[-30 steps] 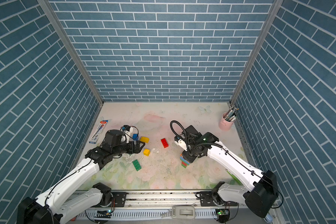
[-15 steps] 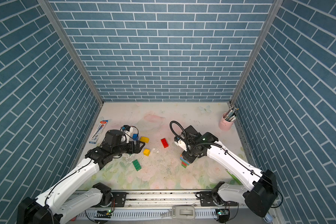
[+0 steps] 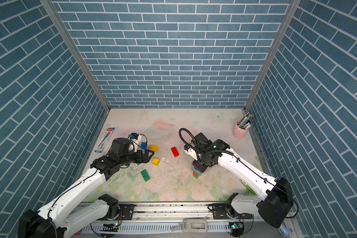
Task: Assemble an ice cream with lego
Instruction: Assemble the lego brick with the lego brick.
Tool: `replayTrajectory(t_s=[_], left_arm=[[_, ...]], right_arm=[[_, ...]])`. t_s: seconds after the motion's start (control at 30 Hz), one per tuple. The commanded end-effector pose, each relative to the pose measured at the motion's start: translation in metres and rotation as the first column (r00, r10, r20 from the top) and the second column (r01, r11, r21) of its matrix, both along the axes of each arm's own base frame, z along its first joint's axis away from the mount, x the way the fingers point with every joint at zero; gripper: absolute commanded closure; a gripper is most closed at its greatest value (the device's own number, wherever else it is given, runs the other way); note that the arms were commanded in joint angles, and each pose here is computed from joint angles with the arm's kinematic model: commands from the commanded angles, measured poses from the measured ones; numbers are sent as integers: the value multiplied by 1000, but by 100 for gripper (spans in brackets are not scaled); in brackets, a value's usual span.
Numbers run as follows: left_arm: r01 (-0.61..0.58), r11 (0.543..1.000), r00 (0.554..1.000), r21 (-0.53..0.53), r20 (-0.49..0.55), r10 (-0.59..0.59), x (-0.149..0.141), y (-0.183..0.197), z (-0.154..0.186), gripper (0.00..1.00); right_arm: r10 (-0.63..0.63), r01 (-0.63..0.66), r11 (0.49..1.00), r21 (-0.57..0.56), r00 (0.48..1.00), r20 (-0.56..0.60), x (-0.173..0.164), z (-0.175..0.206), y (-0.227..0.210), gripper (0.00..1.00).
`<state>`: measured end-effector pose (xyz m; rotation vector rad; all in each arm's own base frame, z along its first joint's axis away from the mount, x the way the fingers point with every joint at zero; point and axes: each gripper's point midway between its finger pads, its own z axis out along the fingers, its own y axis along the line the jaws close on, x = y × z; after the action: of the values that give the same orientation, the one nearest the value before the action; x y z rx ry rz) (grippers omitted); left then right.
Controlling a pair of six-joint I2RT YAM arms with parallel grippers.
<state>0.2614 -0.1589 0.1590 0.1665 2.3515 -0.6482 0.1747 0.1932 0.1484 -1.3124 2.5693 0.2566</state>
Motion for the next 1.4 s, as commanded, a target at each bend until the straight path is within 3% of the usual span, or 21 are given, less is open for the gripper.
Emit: replayTrajectory(t_s=[0.0, 0.23, 1.37], left_arm=[[8, 1000, 1000, 9, 15, -8, -1, 0, 7, 1], [8, 1000, 1000, 9, 19, -8, -1, 0, 8, 0], [8, 1000, 1000, 7, 20, -8, -1, 0, 9, 0]], right_arm=[[-28, 28, 999, -17, 999, -30, -5, 3, -3, 100], [-29, 29, 1000, 9, 1000, -7, -4, 12, -1, 100], [-80, 78, 996, -41, 995, -57, -11, -11, -6, 100]])
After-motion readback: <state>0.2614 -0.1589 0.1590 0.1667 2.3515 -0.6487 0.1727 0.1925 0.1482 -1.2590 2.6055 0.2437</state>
